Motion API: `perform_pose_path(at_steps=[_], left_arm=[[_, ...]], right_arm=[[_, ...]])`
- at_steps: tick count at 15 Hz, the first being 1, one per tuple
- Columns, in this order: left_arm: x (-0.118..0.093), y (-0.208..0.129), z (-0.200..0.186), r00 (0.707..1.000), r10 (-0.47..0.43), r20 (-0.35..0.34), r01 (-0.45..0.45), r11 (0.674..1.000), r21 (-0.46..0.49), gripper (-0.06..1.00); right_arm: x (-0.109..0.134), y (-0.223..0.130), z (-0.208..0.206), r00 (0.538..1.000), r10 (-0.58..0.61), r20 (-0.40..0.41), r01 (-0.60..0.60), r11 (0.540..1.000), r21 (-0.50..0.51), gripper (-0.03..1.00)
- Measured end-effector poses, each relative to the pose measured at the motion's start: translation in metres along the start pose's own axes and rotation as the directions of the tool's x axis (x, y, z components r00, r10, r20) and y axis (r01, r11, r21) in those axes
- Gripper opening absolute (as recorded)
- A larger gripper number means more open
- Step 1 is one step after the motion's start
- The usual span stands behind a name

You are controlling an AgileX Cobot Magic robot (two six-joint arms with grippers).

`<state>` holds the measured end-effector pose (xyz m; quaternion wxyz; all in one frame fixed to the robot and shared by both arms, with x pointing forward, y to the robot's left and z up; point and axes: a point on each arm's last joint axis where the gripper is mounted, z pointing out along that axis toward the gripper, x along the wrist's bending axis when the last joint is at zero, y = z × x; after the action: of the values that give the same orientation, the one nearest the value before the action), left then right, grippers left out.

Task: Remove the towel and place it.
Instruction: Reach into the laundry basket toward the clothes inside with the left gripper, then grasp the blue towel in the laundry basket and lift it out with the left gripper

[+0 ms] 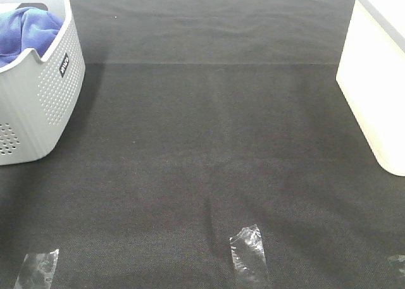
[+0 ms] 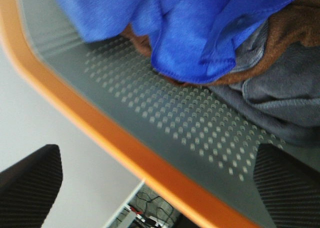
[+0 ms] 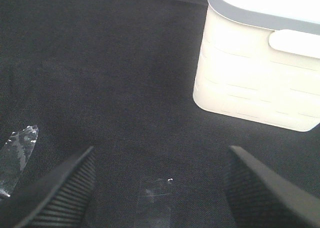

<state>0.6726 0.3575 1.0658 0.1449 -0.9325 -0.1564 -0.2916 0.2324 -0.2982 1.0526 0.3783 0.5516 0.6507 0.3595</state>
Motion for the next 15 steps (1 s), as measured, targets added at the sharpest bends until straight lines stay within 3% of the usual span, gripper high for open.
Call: perform_pose_path(at_steps=[5, 15], left_arm=[[-0.018, 0.019, 0.061, 0.992, 0.087, 0.087, -0.088, 0.996, 0.006, 0.99], [-0.037, 0.033, 0.104, 0.971, 0.180, 0.156, -0.177, 0.984, -0.029, 0.96]], right_arm=[[0.000, 0.000, 0.000, 1.000, 0.000, 0.000, 0.000, 1.000, 0.000, 0.72], [0.000, 0.000, 0.000, 1.000, 0.000, 0.000, 0.000, 1.000, 0.000, 0.72]])
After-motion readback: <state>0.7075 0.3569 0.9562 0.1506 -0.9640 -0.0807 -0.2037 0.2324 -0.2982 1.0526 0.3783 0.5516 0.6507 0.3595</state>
